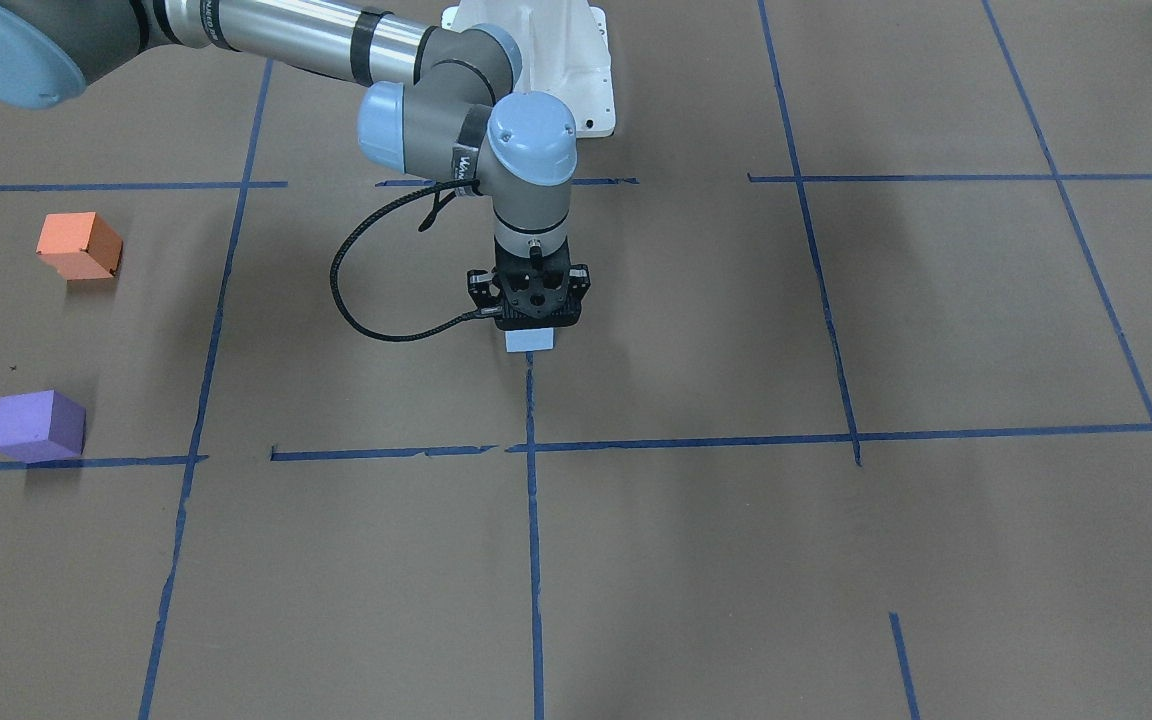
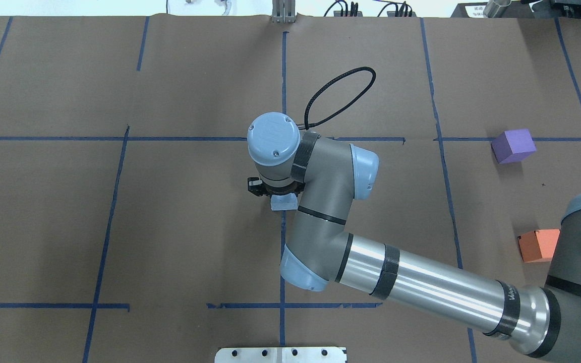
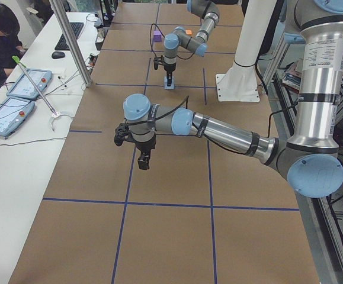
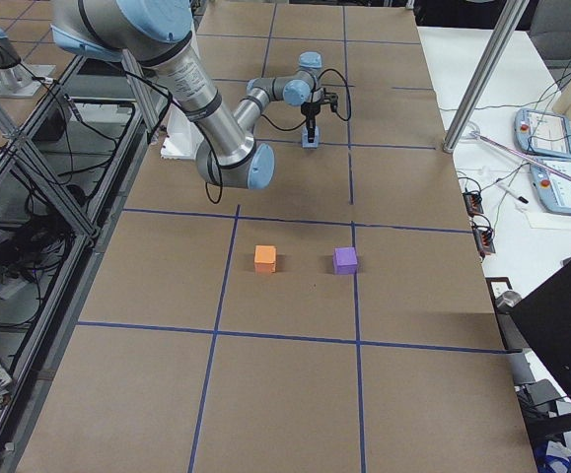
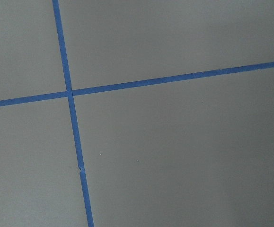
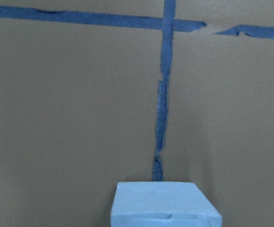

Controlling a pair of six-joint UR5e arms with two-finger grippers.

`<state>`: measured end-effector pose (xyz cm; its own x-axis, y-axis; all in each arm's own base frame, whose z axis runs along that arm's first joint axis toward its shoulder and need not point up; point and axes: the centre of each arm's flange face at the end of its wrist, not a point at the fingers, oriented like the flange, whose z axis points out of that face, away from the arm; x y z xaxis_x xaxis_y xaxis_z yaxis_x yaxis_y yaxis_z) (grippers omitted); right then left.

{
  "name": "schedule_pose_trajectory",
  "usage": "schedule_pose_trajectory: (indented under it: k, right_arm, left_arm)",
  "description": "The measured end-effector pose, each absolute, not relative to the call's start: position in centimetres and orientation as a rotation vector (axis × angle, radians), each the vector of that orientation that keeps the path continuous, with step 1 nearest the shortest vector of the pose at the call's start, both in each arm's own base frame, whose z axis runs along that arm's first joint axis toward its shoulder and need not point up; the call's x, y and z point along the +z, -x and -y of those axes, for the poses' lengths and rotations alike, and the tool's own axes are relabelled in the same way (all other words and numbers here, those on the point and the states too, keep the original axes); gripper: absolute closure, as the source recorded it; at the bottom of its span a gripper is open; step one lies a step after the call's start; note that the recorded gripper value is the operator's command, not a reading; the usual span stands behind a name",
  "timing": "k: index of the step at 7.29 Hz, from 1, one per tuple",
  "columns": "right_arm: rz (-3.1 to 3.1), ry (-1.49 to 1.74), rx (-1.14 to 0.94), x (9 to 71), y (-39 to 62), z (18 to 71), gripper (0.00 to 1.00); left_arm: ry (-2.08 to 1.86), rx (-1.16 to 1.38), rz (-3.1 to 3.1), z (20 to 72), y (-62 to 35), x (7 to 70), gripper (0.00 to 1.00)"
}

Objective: Place blue block between orange and purple blocks
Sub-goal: 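Lift the cube with the right gripper and carry it toward the purple cube, then lower the cube into the gap between purple and orange cubes and release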

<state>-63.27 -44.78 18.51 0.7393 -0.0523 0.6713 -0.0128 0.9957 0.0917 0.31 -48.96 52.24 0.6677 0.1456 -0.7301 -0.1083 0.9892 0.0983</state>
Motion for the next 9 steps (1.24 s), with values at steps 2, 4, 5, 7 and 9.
schedule_pose_trajectory:
  k: [2, 4, 5, 7, 9]
  right_arm:
    - [0.751, -0.07, 0.004, 19.2, 57.4, 47.8, 0.76]
    - [0.754, -0.069, -0.026, 24.3, 47.6, 50.4, 0.76]
    - [0.752, -0.066, -0.052, 27.8, 42.8, 51.2, 0.76]
    - [0.705, -0.069, -0.089, 35.9, 33.4, 51.2, 0.76]
    - [0.7, -0.061, -0.089, 43.8, 25.7, 49.9, 0.76]
  left_arm:
    - [-0.048, 0.142, -0.827, 49.0, -0.3, 52.3, 0.0]
    - [-0.049, 0.143, -0.828, 48.9, -0.3, 52.2, 0.0]
    - [-0.049, 0.143, -0.828, 48.9, -0.3, 52.2, 0.0]
    - [-0.051, 0.144, -0.828, 48.9, -0.3, 52.1, 0.0]
    - [-0.055, 0.145, -0.828, 48.9, -0.3, 52.0, 0.0]
